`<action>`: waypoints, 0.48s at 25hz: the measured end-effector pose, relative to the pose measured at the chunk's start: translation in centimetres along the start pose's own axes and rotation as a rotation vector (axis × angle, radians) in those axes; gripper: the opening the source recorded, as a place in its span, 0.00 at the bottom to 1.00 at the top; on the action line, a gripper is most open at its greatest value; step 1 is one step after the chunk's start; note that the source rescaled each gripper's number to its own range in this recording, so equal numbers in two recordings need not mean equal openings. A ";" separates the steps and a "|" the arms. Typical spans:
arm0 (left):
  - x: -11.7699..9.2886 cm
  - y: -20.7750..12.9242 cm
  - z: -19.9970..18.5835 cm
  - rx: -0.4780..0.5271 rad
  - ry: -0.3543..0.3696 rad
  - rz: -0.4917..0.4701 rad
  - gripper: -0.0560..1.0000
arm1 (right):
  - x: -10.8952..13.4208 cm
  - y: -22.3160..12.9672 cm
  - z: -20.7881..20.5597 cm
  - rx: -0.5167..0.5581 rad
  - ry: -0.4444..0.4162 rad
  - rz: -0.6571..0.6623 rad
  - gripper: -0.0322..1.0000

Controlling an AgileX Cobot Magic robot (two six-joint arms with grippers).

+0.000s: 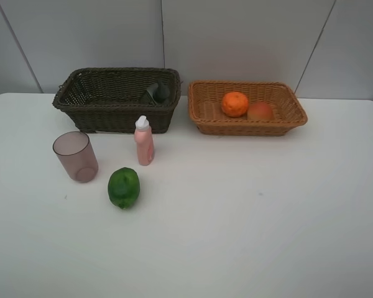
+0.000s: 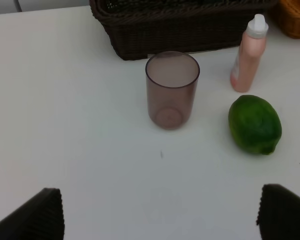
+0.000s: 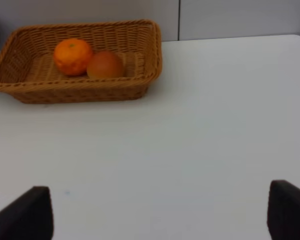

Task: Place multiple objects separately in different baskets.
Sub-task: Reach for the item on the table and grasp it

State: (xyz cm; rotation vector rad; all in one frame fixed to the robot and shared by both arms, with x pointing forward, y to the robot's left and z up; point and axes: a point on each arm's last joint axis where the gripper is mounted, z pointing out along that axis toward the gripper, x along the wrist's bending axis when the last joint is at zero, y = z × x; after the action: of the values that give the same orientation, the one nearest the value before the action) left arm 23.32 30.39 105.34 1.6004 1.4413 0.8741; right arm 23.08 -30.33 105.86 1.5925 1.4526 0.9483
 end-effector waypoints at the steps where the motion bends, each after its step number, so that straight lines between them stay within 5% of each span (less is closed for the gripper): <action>1: 0.0 0.0 0.0 0.000 0.000 0.000 1.00 | 0.0 0.0 0.0 0.000 -0.007 0.003 0.88; 12: 0.0 0.0 0.0 0.000 0.000 0.000 1.00 | 0.0 0.0 0.0 0.000 -0.014 0.006 0.88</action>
State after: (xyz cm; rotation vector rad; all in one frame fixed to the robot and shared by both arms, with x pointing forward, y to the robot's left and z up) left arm 23.32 30.39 105.34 1.6004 1.4413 0.8741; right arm 23.08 -30.33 105.86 1.6008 1.4386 0.9386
